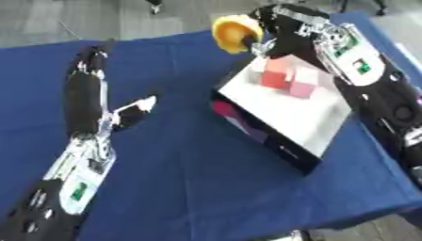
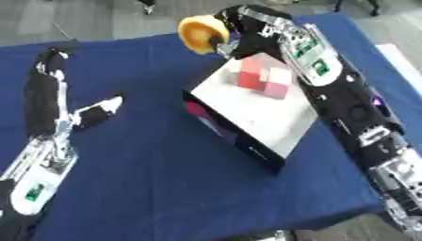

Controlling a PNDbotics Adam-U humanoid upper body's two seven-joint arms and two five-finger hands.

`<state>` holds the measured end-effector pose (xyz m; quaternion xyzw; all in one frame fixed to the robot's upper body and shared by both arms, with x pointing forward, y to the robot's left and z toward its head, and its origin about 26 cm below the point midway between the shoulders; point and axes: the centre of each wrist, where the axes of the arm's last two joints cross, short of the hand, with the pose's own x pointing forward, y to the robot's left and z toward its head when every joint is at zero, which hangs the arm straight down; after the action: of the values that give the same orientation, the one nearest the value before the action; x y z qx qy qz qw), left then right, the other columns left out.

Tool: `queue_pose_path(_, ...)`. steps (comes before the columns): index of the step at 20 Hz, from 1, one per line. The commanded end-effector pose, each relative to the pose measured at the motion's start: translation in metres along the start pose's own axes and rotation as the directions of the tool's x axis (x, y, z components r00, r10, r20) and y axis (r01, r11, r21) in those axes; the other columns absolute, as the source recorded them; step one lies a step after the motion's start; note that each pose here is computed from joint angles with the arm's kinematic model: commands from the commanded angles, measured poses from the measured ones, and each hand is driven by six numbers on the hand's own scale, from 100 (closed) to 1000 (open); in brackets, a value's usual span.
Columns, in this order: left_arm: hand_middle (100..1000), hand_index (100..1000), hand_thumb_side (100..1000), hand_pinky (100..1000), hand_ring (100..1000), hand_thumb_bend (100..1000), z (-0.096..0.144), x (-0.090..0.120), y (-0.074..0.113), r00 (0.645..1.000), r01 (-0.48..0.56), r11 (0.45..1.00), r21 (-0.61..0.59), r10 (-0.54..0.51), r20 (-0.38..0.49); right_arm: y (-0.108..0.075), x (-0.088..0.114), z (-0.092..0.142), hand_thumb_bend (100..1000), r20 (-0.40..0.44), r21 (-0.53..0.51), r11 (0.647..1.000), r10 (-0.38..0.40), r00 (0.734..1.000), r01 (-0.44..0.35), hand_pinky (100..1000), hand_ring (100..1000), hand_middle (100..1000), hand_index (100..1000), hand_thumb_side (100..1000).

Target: Pick up the objects with one hand, pass them to the other hand, and then place them into the box on the other side of the table.

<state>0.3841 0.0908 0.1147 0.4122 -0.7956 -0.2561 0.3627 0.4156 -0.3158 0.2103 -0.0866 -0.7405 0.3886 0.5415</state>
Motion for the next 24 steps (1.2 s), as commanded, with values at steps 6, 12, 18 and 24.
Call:
queue_pose_path(6,683,867,259,842,836,700,-0.002,-0.011,0.008,0.999,0.008,1.000,0.018,-0.007,-0.033,-0.020,-0.016,0.024,100,-0.071,-0.095,0.991,0.085,0.994,-0.091,1000,941,599,715,100)
queue_pose_path(12,683,867,257,843,835,704,-0.001,-0.016,0.007,0.999,0.013,1.000,0.016,-0.012,-0.042,-0.020,-0.028,0.036,100,-0.112,-0.095,0.986,0.124,0.986,-0.135,1000,947,629,745,100)
queue_pose_path(18,685,868,256,843,836,705,-0.001,-0.019,0.008,0.999,0.019,1.000,0.014,-0.018,-0.049,-0.019,-0.031,0.043,100,-0.106,-0.064,0.980,0.182,0.978,-0.189,1000,980,745,857,100)
queue_pose_path(24,687,869,253,844,837,704,-0.001,-0.020,0.010,0.998,0.021,1.000,0.021,-0.020,-0.052,-0.020,-0.027,0.046,100,-0.048,-0.043,0.956,0.289,0.956,-0.291,1000,1000,968,1000,341)
